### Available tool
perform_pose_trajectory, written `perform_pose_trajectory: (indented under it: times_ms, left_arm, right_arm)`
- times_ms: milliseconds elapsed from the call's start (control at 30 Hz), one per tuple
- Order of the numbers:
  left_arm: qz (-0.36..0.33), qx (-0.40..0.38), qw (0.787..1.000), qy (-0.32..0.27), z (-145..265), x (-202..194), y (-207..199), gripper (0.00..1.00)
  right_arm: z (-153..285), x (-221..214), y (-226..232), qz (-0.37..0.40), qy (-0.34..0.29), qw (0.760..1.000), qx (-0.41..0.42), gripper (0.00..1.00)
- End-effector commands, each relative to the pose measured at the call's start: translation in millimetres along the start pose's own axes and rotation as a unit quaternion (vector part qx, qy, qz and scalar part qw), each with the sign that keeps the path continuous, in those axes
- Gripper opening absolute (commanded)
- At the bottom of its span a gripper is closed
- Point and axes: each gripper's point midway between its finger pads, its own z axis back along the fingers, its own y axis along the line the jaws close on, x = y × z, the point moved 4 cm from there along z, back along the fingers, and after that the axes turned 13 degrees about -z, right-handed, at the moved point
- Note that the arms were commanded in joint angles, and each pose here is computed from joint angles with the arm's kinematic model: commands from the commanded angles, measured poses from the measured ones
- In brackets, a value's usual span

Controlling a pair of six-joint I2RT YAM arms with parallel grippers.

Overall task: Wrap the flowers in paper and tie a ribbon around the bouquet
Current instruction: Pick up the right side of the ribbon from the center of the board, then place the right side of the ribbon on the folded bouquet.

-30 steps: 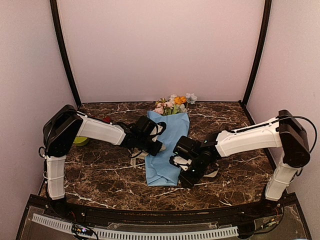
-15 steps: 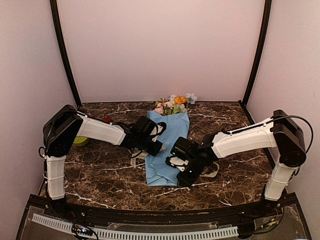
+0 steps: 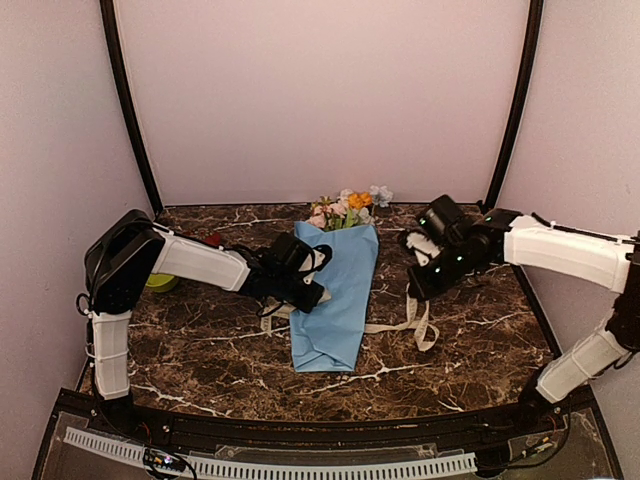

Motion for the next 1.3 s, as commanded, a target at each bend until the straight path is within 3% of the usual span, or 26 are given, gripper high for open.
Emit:
perform_pose_trajectory:
  times_ms: [0, 133, 300, 467, 533, 933, 1067, 1267]
  left_arm:
    - [-0.001, 0.001, 0.996, 0.086, 1, -47, 3, 0.0]
    - [0.001, 0.001, 0.996, 0.084, 2, -46, 5, 0.0]
    - [0.007, 0.007, 0.997, 0.082, 4, -47, 10, 0.0]
    - [0.025, -0.007, 0.998, 0.061, 8, -44, 10, 0.0]
    - [0.031, -0.01, 0.998, 0.047, 11, -41, 11, 0.0]
    - [0.068, -0.038, 0.995, -0.07, 44, -13, 14, 0.0]
    - [0.051, -0.063, 0.988, -0.13, 66, -6, 5, 0.0]
    - [0.02, -0.04, 0.983, -0.177, 97, -19, 5, 0.0]
  right_arm:
    - [67, 84, -42, -0.092, -0.156, 0.983, 0.015, 0.0]
    - [105, 173, -46, -0.098, -0.257, 0.961, 0.037, 0.0]
    - [132, 243, 36, -0.024, -0.279, 0.949, 0.147, 0.0]
    - [116, 224, 142, 0.083, -0.242, 0.933, 0.252, 0.0]
    - [108, 212, 159, 0.08, -0.226, 0.922, 0.304, 0.0]
    - [-5, 187, 130, -0.038, -0.146, 0.936, 0.317, 0.0]
    - [-35, 190, 126, -0.053, -0.127, 0.947, 0.289, 0.0]
    - [-79, 201, 124, -0.09, -0.11, 0.953, 0.269, 0.0]
